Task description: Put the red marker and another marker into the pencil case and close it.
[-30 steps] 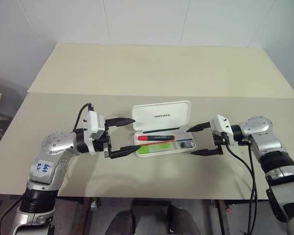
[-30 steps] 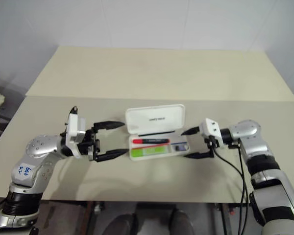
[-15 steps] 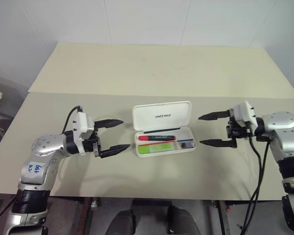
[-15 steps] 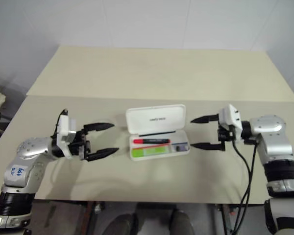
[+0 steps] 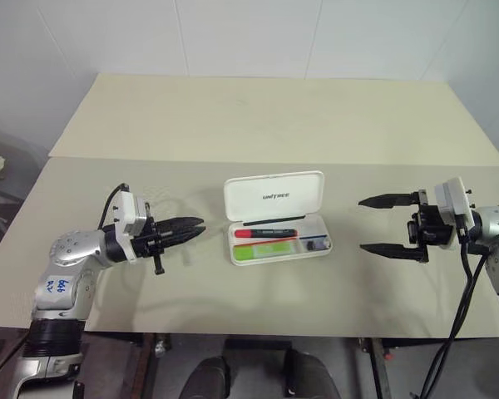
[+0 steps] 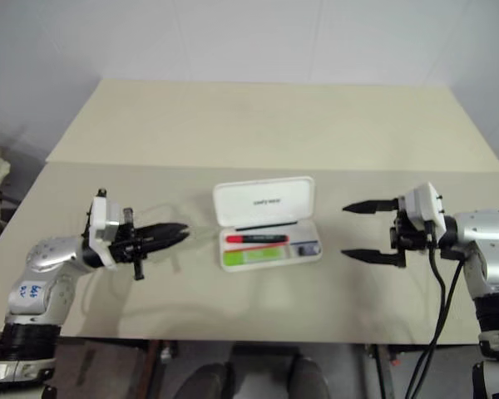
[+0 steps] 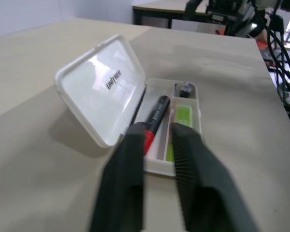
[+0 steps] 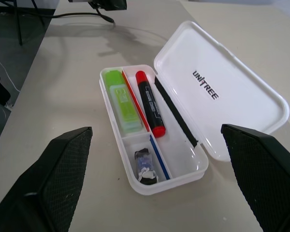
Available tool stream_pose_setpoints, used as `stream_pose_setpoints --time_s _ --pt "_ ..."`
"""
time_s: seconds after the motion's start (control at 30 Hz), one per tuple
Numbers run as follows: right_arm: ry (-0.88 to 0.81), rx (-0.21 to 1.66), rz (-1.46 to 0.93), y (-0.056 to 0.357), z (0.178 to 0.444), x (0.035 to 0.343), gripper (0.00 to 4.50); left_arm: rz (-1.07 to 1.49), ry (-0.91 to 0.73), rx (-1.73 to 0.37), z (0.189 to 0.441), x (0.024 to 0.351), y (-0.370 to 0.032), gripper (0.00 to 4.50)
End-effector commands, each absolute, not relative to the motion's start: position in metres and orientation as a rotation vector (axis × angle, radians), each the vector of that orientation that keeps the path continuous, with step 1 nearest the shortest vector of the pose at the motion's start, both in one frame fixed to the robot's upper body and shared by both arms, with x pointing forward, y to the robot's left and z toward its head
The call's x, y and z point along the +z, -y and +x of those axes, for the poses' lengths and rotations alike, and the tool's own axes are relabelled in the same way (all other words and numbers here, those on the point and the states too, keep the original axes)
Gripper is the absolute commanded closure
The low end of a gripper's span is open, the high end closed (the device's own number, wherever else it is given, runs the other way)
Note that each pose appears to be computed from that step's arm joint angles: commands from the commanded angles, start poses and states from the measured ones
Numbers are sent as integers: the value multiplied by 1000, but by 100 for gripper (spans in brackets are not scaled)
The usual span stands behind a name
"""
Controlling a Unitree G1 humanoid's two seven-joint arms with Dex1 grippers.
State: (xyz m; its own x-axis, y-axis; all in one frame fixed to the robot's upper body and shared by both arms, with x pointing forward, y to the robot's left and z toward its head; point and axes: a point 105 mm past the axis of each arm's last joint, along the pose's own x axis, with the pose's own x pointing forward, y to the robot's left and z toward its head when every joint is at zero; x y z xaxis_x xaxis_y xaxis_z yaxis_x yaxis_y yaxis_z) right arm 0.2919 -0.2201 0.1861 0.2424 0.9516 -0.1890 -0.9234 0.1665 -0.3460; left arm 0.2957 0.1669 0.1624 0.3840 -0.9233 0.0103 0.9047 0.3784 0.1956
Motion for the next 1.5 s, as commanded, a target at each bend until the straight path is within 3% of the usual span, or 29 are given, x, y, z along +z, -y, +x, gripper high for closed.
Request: stream_pose_setpoints --time_s 0.03,0.5,0.6,0.8,1.07,1.5 --pt "79 1401 -473 225 281 187 0 187 178 -1140 302 171 -163 449" --pt "87 1361 -494 228 288 184 0 17 346 -801 359 199 -152 449" --pt "91 1362 -498 225 288 184 0 37 285 -763 378 190 -136 449" --pt "94 1365 -499 223 286 183 0 75 169 -802 392 171 -114 449" --pt "96 1361 -497 221 284 183 0 79 220 -1004 376 182 -94 449" --pt "118 1354 -482 216 286 185 0 436 185 -1453 331 167 -70 449"
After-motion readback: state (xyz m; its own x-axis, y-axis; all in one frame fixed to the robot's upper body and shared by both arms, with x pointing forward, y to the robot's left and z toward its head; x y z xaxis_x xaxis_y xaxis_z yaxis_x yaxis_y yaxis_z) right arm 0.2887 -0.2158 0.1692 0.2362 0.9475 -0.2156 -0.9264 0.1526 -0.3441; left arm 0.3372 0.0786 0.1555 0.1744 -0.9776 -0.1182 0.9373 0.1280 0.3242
